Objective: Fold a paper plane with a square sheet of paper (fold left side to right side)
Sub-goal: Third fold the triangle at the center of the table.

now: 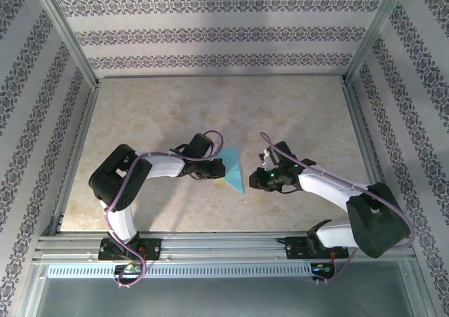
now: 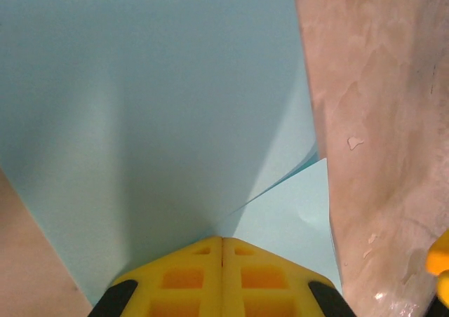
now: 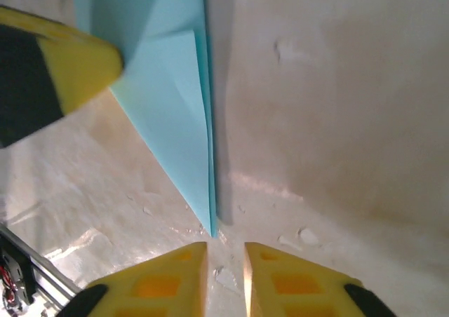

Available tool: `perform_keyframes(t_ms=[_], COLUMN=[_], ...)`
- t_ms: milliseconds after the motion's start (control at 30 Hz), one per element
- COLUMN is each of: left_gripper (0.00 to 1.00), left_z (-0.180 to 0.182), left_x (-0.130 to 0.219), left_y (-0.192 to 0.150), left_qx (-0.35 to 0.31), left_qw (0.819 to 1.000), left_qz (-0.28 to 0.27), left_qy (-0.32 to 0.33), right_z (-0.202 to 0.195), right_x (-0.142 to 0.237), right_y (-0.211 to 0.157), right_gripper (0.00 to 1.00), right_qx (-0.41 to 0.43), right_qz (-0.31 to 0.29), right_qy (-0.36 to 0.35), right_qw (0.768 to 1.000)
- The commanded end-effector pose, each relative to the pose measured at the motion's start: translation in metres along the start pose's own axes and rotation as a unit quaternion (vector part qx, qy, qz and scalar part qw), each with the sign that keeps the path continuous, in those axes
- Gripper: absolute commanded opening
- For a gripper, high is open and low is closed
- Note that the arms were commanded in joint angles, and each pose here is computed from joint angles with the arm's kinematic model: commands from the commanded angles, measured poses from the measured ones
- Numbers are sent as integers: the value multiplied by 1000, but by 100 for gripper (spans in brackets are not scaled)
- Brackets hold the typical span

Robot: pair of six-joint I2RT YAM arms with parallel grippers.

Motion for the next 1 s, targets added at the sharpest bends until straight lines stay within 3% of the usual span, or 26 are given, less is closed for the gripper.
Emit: perform_keyframes(t_ms=[0, 167, 300, 633, 967], left_gripper=[0, 5, 12, 35, 38], left_z=[7, -11, -29, -7, 13], left_x=[-9, -3, 12, 66, 84], left_y=[-2, 17, 30, 49, 56], left_qx=[26, 23, 5, 32, 62], left_qw=[999, 999, 999, 991, 984], left_qz=[7, -22, -50, -130, -164], left_qy=[27, -1, -20, 13, 26], right_z=[10, 17, 26, 36, 37], right_x=[11, 19, 17, -16, -42], right_y=[22, 47, 55, 57, 61], right_gripper=[31, 46, 51, 49, 40], right_qx=[47, 102, 147, 195, 198], right_qz=[-34, -74, -81, -35, -6], right_qy=[37, 72, 102, 111, 115], right_qw=[998, 989, 980, 974, 973])
Point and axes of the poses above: each hand's point on the last joint's axis, 136 mm out from that joint toward the fingers, its own x axis back along the fingers, its own z axis along the line the jaws close on, y = z × x, the point moved 3 cm from there along x, back along the fingers, and after that the axes turned 1 degree about -x, right-handed, at the moved point
